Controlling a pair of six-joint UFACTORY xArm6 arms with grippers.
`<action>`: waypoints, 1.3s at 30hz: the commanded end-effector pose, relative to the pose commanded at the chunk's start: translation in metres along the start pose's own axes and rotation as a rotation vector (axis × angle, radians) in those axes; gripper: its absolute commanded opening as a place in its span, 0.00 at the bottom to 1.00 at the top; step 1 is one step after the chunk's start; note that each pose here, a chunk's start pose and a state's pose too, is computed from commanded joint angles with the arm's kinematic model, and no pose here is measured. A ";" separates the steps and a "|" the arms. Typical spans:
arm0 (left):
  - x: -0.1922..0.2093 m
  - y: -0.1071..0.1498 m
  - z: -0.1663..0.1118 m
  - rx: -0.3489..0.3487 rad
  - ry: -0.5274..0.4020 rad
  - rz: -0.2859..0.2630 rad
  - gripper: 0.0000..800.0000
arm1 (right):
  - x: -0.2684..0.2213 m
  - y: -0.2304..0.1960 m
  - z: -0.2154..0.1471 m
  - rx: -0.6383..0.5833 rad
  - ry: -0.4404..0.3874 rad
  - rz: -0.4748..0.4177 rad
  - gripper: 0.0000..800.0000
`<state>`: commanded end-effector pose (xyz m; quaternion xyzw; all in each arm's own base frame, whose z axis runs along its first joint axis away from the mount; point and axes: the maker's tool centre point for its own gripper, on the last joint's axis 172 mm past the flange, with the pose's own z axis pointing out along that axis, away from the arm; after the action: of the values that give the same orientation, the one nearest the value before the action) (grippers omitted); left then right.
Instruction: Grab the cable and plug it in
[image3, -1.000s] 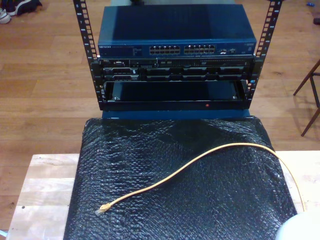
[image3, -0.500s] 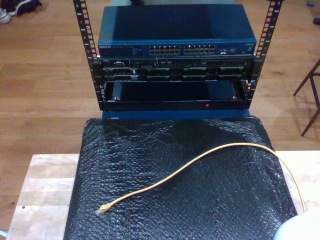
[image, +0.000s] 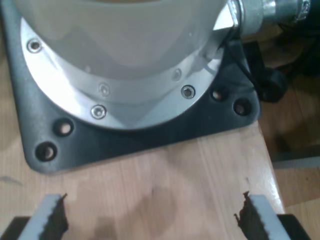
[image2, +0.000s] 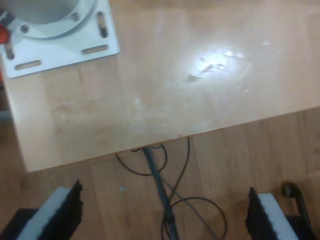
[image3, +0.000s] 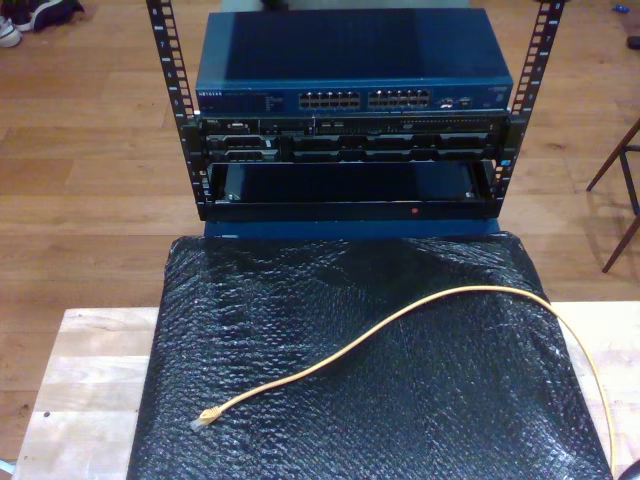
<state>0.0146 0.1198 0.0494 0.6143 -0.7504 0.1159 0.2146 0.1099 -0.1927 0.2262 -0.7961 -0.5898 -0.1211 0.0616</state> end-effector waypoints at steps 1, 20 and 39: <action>-0.001 0.001 -0.006 0.001 0.000 -0.004 1.00 | 0.003 0.005 -0.001 -0.014 0.008 0.019 1.00; 0.022 0.003 -0.101 0.019 0.092 -0.028 1.00 | 0.050 0.037 -0.004 0.027 0.128 0.133 0.99; 0.042 -0.068 -0.152 0.041 0.092 -0.019 1.00 | 0.140 0.086 0.008 0.147 0.151 0.127 0.98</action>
<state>0.1019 0.1349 0.1966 0.6198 -0.7313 0.1572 0.2372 0.2313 -0.0870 0.2595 -0.8138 -0.5390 -0.1332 0.1717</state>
